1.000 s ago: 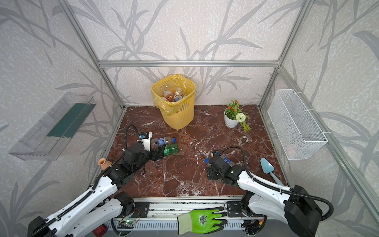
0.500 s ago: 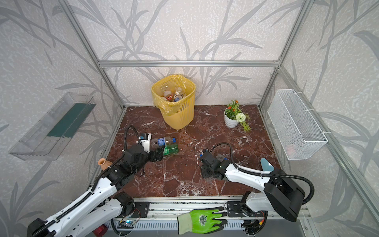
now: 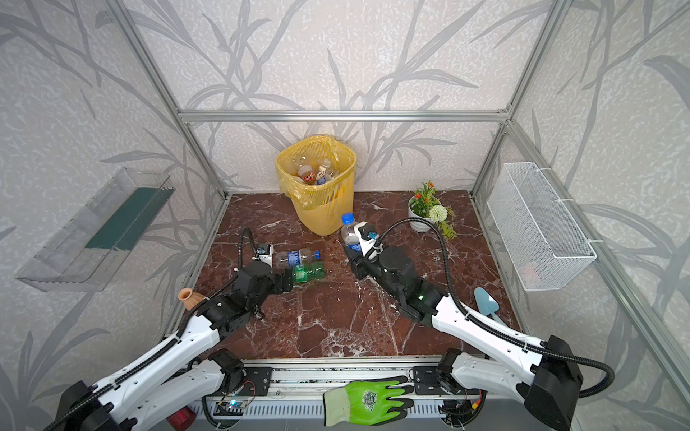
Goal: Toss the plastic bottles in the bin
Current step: 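Grasp the blue-capped Pepsi bottle with the right gripper and lift it, then carry the Pepsi bottle over the bin and release it with the right gripper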
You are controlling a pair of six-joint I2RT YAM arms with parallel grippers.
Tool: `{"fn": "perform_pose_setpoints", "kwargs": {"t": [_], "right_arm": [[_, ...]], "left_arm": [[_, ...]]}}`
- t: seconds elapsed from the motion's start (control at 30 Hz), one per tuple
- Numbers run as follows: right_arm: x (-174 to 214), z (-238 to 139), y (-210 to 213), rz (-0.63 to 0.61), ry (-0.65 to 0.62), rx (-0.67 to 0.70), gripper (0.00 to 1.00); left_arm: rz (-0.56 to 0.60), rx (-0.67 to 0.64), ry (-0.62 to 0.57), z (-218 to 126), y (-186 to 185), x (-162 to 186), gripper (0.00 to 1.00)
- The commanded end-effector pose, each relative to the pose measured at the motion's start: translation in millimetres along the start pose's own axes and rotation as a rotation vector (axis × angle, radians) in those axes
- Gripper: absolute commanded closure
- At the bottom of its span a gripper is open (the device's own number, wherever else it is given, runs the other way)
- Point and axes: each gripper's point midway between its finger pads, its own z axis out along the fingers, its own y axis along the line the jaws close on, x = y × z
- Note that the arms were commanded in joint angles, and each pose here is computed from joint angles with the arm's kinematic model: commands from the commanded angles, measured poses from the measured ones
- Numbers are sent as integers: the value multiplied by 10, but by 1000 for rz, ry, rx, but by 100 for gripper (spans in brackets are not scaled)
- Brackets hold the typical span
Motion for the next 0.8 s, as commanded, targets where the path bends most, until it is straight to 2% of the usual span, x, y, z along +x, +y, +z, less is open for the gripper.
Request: {"fn": "perform_pose_setpoints", "kwargs": {"t": [0.0,0.1,0.23,0.4,0.5,0.57,0.6,0.63,0.77], "right_arm": [[-1016,-38,3,-92,-339,12,45],[-1354,169,29,-89,-404,-29,46],[-1440,798,-96,-23,-366,-63,46],[-1074,2029,-427,83,-130,-86,45],[-968,2490,-648,124,7,-76,32],[-996,2571,-762,98,57,-21,25],[-1097,2513,-816,85,54,11,16],[-1188,2436,-832,73,41,21,12],[-1527,2123,-781,28,27,43,6]], "left_arm": [[-18,-17,-18,-12,9,-112,1],[-14,-11,-7,4,-15,-108,1],[-14,-4,7,23,-42,-101,1],[-10,3,23,56,-78,-110,1],[1,4,44,76,-97,-105,1],[6,0,55,72,-94,-104,1],[5,-1,56,68,-88,-108,1],[6,4,55,57,-98,-112,1],[-14,32,32,16,-119,-129,1]]}}
